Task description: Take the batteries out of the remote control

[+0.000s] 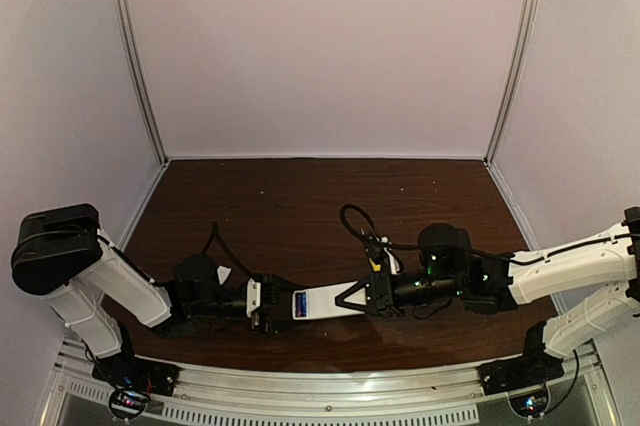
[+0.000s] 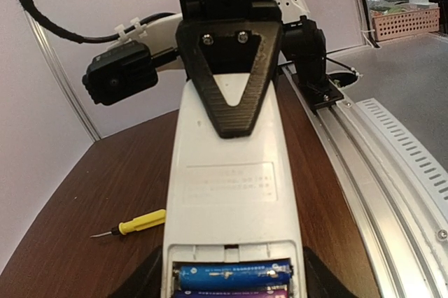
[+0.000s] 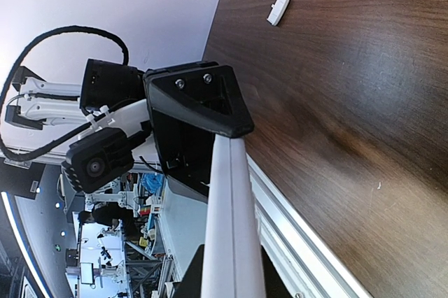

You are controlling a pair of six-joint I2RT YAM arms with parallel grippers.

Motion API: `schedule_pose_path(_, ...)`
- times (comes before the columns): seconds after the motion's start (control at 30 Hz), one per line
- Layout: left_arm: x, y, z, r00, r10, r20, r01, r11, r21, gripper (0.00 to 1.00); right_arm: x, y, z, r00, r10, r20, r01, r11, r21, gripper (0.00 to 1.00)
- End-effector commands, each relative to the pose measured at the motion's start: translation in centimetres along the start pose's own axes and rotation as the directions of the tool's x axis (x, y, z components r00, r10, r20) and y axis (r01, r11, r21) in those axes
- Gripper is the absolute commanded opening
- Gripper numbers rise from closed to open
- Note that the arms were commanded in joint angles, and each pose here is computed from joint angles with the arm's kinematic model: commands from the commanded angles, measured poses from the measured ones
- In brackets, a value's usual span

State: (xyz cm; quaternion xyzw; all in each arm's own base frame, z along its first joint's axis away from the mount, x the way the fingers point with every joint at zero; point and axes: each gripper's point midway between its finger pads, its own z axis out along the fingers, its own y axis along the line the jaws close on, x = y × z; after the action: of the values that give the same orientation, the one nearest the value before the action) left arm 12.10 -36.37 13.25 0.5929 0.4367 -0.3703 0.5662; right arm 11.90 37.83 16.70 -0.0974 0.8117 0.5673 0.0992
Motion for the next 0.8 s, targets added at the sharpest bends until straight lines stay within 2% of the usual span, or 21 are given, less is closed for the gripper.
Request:
schedule_pose_path(0.0, -1.5, 0.0, -0.4, 0.997, 0.043, 0.060, -0.043, 0.999, -0.006, 0.40, -0.9, 0.7, 0.1, 0.999, -0.010, 0.039, 0.010, 1.000, -0.001, 0.00)
schedule_pose_path(0.07, -1.5, 0.0, -0.4, 0.998, 0.040, 0.055, -0.040, 0.999, -0.007, 0.37, -1.0, 0.1, 0.1, 0.999, -0.015, 0.050, 0.014, 1.000, 0.024, 0.02)
schedule_pose_path(0.27, -1.4, 0.0, -0.4, 0.999, 0.028, 0.029, -0.028, 1.000, 0.006, 0.33, -1.4, -1.4, -0.5, 0.996, -0.051, 0.075, 0.041, 0.990, 0.132, 0.46)
schedule_pose_path(0.37, -1.0, 0.0, -0.3, 1.000, 0.022, 0.007, -0.022, 1.000, 0.006, 0.33, -2.1, -1.9, -1.4, 0.990, -0.097, 0.099, 0.075, 0.977, 0.200, 0.63)
schedule_pose_path(0.53, -0.3, 0.0, 0.1, 1.000, 0.008, -0.023, -0.007, 1.000, 0.010, 0.33, -3.2, -3.1, -3.6, 0.976, -0.183, 0.122, 0.130, 0.927, 0.352, 0.74)
schedule_pose_path(0.77, 1.2, 0.1, 1.2, 0.996, -0.027, -0.081, 0.029, 0.999, 0.026, 0.32, -4.8, -3.7, -7.7, 0.944, -0.277, 0.182, 0.153, 0.850, 0.504, 0.77)
